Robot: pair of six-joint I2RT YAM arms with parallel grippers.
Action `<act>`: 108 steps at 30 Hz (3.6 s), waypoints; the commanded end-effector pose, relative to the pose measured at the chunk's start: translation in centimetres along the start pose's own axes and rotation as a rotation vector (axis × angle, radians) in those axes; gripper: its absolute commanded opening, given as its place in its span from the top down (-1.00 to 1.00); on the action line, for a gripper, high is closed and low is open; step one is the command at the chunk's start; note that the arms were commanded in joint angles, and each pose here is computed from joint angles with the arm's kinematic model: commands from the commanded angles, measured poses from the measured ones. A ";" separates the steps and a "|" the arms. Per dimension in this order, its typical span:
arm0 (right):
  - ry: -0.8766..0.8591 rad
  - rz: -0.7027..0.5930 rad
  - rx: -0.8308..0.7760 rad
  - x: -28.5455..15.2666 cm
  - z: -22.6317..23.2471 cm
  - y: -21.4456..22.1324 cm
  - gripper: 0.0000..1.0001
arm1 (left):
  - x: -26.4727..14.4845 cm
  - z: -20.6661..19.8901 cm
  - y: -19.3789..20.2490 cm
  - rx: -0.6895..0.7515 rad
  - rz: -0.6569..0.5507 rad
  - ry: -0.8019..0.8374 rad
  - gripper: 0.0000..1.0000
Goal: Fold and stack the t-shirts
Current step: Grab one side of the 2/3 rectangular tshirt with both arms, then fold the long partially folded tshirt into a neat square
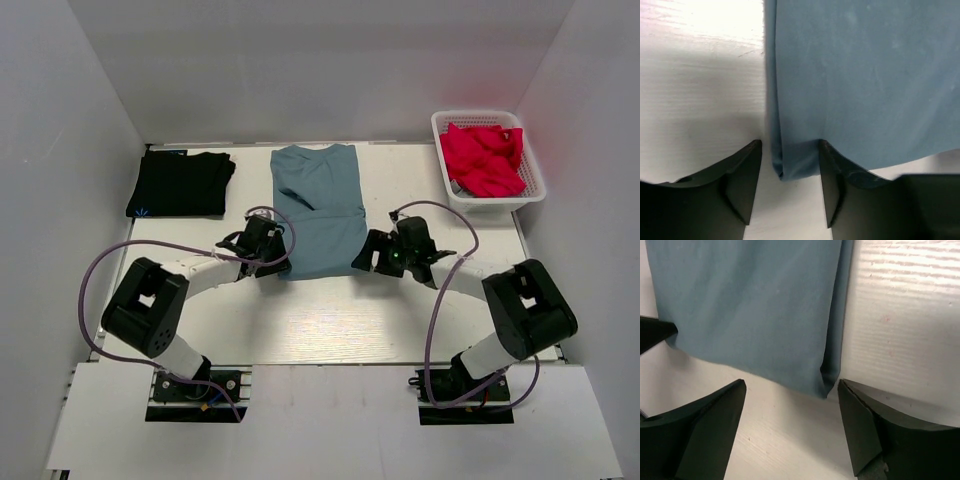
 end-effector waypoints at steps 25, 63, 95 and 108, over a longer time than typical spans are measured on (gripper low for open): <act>0.018 0.043 0.098 0.2 -1.4 2.7 1.00 | -1.5 2.6 5.7 -0.032 0.171 0.005 -0.25; -0.165 0.211 -0.103 -17.2 5.8 4.0 1.00 | -19.1 -2.4 5.0 0.099 0.236 0.683 1.00; -0.026 -0.032 -0.154 -13.7 10.0 -9.3 1.00 | -16.9 -4.5 -6.1 -0.012 -0.243 0.345 1.00; -0.052 0.023 -0.078 -7.3 7.6 -14.2 1.00 | -10.0 -4.3 -11.4 -0.091 -0.277 0.131 1.00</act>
Point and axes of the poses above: each gripper's point midway between its finger pads, its own x axis out along the fingers, its own z axis along the line the jaws close on, y = z × x, the point moved 8 cm from there along -x, back along the fingers, and after that the axes turned 4 degrees about x, right-handed, at the moved point
